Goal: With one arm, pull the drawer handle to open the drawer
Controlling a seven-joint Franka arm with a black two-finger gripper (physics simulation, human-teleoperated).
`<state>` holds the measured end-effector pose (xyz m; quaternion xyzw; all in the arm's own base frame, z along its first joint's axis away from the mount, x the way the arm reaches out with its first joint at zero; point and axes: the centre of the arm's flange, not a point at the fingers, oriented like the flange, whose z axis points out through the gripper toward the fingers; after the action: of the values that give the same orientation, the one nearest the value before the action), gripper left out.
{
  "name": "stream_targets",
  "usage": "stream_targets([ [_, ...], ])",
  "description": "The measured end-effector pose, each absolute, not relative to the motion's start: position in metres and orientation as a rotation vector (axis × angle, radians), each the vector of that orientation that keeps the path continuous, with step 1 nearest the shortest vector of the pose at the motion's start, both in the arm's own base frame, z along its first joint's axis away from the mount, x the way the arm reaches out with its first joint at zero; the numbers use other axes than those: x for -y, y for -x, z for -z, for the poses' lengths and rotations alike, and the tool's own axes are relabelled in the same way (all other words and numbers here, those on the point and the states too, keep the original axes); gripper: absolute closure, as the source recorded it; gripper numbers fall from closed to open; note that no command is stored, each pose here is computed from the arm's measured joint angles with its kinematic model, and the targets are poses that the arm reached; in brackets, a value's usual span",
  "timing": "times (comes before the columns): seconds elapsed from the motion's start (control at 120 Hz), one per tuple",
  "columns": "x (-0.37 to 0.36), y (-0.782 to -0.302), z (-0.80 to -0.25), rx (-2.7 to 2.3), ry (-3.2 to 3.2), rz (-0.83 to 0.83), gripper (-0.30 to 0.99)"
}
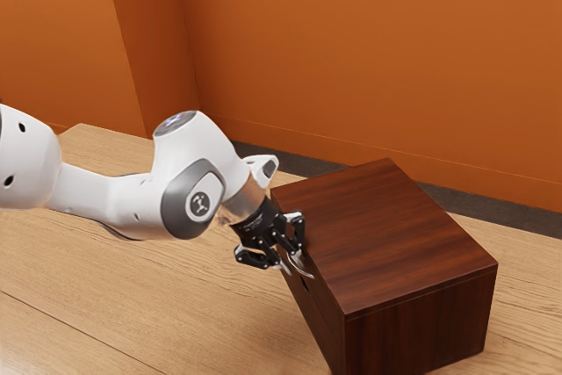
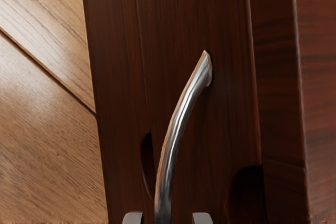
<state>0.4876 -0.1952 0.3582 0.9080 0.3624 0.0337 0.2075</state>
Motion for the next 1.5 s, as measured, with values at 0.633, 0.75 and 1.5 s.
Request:
stream_targets([
  [0.633, 0.164, -0.483, -0.355, -1.042, -2.535, -0.097, 0.65],
  [0.75, 0.158, -0.481, -0.358, -1.046, -2.534, -0.097, 0.65],
  [1.5, 0.139, -0.461, -0.362, -1.045, -2.560, -0.043, 0.65],
])
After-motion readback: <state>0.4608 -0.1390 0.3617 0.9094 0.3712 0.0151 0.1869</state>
